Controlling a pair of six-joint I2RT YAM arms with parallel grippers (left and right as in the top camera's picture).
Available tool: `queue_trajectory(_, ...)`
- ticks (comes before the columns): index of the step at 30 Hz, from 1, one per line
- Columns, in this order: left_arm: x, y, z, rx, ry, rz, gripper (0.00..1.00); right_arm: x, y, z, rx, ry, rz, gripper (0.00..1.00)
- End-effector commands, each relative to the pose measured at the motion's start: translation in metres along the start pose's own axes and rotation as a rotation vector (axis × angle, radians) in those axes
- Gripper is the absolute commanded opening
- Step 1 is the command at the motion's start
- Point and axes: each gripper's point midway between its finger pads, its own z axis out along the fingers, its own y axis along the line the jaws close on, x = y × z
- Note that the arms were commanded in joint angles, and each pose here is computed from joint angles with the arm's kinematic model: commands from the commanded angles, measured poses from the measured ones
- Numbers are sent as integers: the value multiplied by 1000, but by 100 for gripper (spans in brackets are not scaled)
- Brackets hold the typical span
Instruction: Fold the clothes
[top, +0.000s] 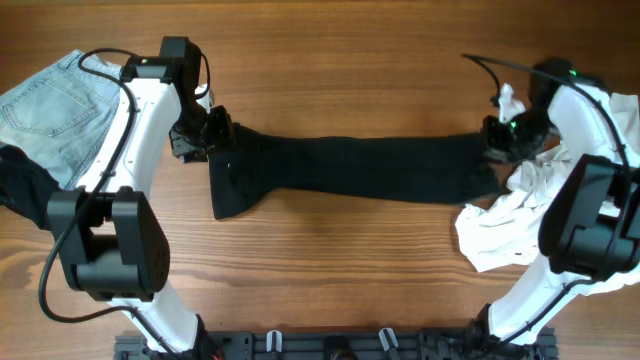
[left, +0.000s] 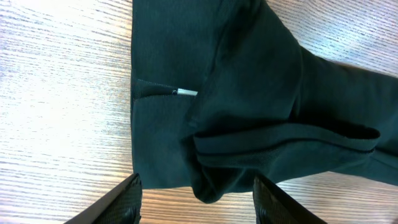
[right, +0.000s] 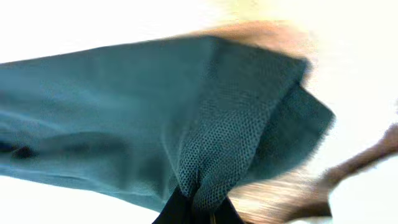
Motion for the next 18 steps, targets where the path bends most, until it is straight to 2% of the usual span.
queue_trajectory(1, 2, 2, 3, -12, 8, 1, 57, 0, 50, 7, -18, 21, -56, 4)
queue_trajectory(8, 0, 2, 3, -10, 2, 2, 57, 20, 150, 37, -10, 54, -228, 4)
queue_trajectory(11, 0, 2, 3, -10, 2, 2, 57, 26, 194, 50, -25, 24, -308, 9)
queue_trajectory(14, 0, 2, 3, -10, 2, 2, 58, 32, 224, 57, -51, -2, -392, 29)
queue_trajectory(15, 0, 2, 4, -10, 2, 2, 59, 34, 232, 59, -57, -9, -418, 57)
queue_trajectory(16, 0, 2, 3, -10, 2, 2, 61, 34, 237, 60, -61, -16, -436, 72)
queue_trajectory(18, 1, 2, 4, -11, 4, 2, 63, 35, 240, 61, -63, -20, -449, 77)
